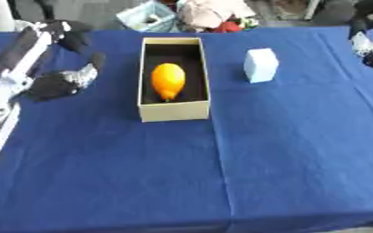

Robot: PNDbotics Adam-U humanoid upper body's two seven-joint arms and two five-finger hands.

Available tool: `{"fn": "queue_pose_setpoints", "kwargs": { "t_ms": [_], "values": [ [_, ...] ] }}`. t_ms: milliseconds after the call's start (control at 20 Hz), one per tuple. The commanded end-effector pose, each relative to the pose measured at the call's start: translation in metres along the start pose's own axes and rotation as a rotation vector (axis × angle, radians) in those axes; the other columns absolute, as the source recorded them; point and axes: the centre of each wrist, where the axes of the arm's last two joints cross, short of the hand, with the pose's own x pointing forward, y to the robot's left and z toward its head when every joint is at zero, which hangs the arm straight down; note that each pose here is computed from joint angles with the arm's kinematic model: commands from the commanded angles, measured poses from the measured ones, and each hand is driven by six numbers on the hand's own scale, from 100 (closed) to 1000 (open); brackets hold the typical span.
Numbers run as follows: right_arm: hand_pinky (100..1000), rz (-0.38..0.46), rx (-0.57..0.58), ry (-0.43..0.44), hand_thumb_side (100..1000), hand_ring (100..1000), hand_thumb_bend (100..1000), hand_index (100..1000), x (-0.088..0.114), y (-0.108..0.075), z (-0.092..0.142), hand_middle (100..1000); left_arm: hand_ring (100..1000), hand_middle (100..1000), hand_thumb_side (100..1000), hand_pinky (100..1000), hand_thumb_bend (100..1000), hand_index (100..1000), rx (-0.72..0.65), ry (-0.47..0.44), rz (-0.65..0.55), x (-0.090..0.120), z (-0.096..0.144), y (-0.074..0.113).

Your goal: Pick up objects on the table and place them in the box.

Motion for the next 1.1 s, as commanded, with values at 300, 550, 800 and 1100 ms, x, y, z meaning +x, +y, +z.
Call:
{"fn": "queue_pose_setpoints", "kwargs": {
  "t_ms": [300,550,800,1100],
  "values": [
    [827,0.230,0.231,-0.008,332,974,100,947,-0.023,-0.038,-0.020,819,596,604,685,680,200,840,0.059,0.006,0.095,0.009,0.013,0.002],
    [842,0.317,0.373,0.077,397,989,100,983,-0.049,-0.040,-0.025,861,593,601,697,676,178,839,0.054,0.015,0.131,0.008,0.015,-0.003],
    [847,0.401,0.446,0.163,481,986,100,994,-0.070,-0.037,-0.024,891,595,604,706,677,162,841,0.041,0.011,0.159,0.009,0.016,-0.007],
    [849,0.475,0.469,0.235,495,981,100,995,-0.087,-0.028,-0.025,899,595,605,714,677,154,842,0.028,-0.013,0.175,0.014,0.015,-0.009]
  ]
}}
